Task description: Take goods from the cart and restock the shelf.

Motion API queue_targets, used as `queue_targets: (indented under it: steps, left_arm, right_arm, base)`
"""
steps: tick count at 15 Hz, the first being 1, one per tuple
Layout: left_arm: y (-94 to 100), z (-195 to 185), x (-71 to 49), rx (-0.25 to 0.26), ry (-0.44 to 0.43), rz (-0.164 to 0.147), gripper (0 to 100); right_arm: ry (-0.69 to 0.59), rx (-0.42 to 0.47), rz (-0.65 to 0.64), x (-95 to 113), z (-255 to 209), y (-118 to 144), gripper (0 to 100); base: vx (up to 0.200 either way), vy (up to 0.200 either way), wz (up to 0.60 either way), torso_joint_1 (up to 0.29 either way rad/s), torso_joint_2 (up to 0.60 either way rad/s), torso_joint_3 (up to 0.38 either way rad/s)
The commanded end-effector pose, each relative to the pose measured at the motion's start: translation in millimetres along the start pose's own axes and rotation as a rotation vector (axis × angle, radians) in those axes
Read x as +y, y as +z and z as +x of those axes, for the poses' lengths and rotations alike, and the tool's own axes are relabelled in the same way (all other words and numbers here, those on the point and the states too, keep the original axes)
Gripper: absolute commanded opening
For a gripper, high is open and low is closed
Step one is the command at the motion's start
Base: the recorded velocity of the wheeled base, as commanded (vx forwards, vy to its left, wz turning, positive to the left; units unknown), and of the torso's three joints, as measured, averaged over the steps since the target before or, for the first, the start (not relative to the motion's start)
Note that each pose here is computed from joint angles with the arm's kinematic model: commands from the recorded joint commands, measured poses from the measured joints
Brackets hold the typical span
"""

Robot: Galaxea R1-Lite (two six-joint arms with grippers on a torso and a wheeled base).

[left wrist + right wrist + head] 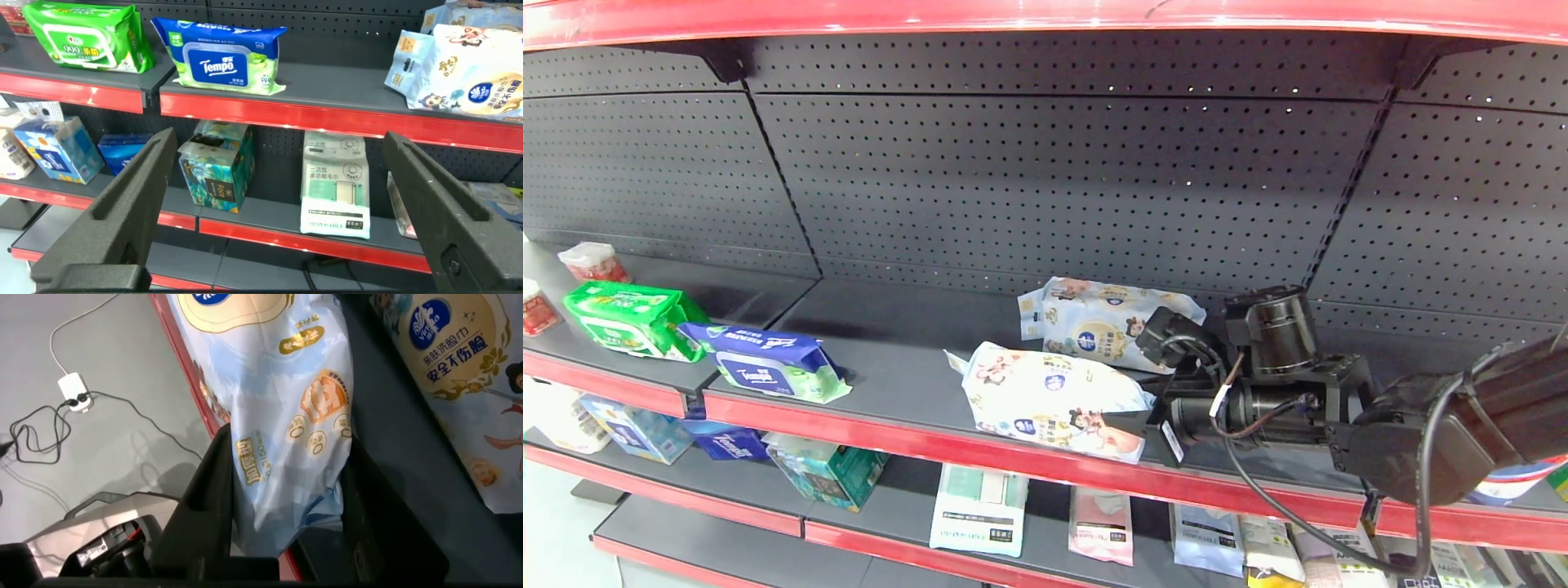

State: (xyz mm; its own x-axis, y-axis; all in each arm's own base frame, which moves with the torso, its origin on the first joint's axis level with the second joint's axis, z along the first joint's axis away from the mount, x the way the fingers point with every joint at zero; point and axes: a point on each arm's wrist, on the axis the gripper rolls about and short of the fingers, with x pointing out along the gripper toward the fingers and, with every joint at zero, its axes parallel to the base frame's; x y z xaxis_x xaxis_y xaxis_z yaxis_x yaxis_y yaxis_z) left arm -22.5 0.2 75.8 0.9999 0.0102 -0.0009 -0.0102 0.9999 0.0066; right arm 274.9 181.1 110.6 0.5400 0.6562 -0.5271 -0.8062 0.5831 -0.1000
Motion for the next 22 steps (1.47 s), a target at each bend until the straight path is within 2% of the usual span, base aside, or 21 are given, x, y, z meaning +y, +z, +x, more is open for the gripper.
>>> queue_targets:
  steps: [1,6,7,16,22]
  left_arm:
    - [0.0,0.0,0.0,-0.001,0.001,0.000,100]
    - [0.0,0.0,0.0,-0.001,0.001,0.000,100]
    - [0.0,0.0,0.0,-0.001,0.001,0.001,100]
    - [0.0,0.0,0.0,-0.001,0.001,0.001,100]
    - [0.2,0.0,0.0,-0.002,0.001,0.001,100]
  right_arm:
    - [0.001,-0.002,-0.003,0.3,0.6,0.5,0]
    - [-0.023,0.011,-0.014,1.0,-0.4,0.5,0]
    - [-0.026,0.015,-0.014,1.6,-0.3,-0.3,100]
    - [-0.043,0.012,-0.003,-0.4,-4.9,-0.7,100]
    - [-0.094,0.036,0.005,-14.8,-7.8,-8.5,100]
  base:
    - [0.000,0.000,0.00,0.000,0.00,0.000]
    - [0.000,0.000,0.00,0.000,0.00,0.000]
    - [0.000,0.000,0.00,0.000,0.00,0.000]
    - [0.000,0.000,0.00,0.000,0.00,0.000]
    - [0.000,0.000,0.00,0.000,0.00,0.000]
